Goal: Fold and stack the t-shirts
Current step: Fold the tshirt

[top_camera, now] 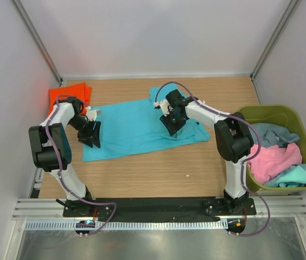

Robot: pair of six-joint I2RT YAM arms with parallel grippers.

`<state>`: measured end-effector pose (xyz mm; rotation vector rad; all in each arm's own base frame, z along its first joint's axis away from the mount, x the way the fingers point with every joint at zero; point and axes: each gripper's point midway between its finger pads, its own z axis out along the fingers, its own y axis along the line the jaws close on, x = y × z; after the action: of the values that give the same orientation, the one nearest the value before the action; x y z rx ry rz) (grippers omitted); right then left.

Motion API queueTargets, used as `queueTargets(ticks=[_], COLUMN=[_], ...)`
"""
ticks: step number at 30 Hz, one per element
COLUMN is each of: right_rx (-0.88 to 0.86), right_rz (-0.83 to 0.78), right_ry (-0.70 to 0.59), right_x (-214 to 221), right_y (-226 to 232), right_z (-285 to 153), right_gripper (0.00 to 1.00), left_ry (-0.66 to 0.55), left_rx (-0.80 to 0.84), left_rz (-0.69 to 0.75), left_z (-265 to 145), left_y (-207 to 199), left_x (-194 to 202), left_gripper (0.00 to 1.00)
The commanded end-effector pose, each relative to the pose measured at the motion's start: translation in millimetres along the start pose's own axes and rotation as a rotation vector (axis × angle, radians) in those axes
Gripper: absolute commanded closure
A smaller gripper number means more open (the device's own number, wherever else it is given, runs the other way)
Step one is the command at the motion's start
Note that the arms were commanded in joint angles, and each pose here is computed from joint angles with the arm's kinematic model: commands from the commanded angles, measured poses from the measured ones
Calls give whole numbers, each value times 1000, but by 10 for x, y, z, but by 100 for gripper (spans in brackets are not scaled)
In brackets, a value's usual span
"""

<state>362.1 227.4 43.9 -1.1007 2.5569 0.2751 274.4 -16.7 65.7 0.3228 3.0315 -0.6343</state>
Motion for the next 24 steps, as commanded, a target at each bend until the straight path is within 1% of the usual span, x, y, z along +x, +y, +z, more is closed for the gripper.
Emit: queueTargets(ticks=[1, 4, 6, 7, 9, 10, 12, 13, 19, 23, 24], right_rx=[-14, -18, -21, -22, -18, -16, -2, 6, 78, 138, 148], right_rz=[-8, -6, -7, -8, -9, -11, -21, -25, -92, -142, -145], right_ry=[-42, -48, -49, -46, -56, -62, -72, -78, -147, -193, -197], right_x=[-185, -229, -233, -224, -247, -262, -298, -321, -635, -884, -945], right_y=[17, 16, 20, 21, 17, 7, -10, -32, -189, -331, -369], right_z=[-15, -6, -2, 0, -28, -43, -89, -117, -302, -346, -299], right_gripper=[57, 57, 61, 68, 73, 81, 90, 99, 99, 99, 99], left_ry=[-21, -19, -21, -25, -26, -28, -24, -24, -25, -28, -26], left_rx=[2, 2, 4, 4, 7, 6, 11, 11, 21, 26, 25], left_rz=[14, 12, 11, 9, 6, 6, 3, 3, 0, -1, -3], left_z=[-43, -36, -33, -40, -31, -37, -26, -22, 6, 3, 0], left_y=[-22, -18, -25, -22, -21, -21, -23, -20, -23, -37, -32], left_x=[-54, -51, -61, -74, -84, -93, -89, -92, -100, -114, -109], left_gripper=[51, 51, 51, 51, 51, 51, 51, 52, 52, 52, 52])
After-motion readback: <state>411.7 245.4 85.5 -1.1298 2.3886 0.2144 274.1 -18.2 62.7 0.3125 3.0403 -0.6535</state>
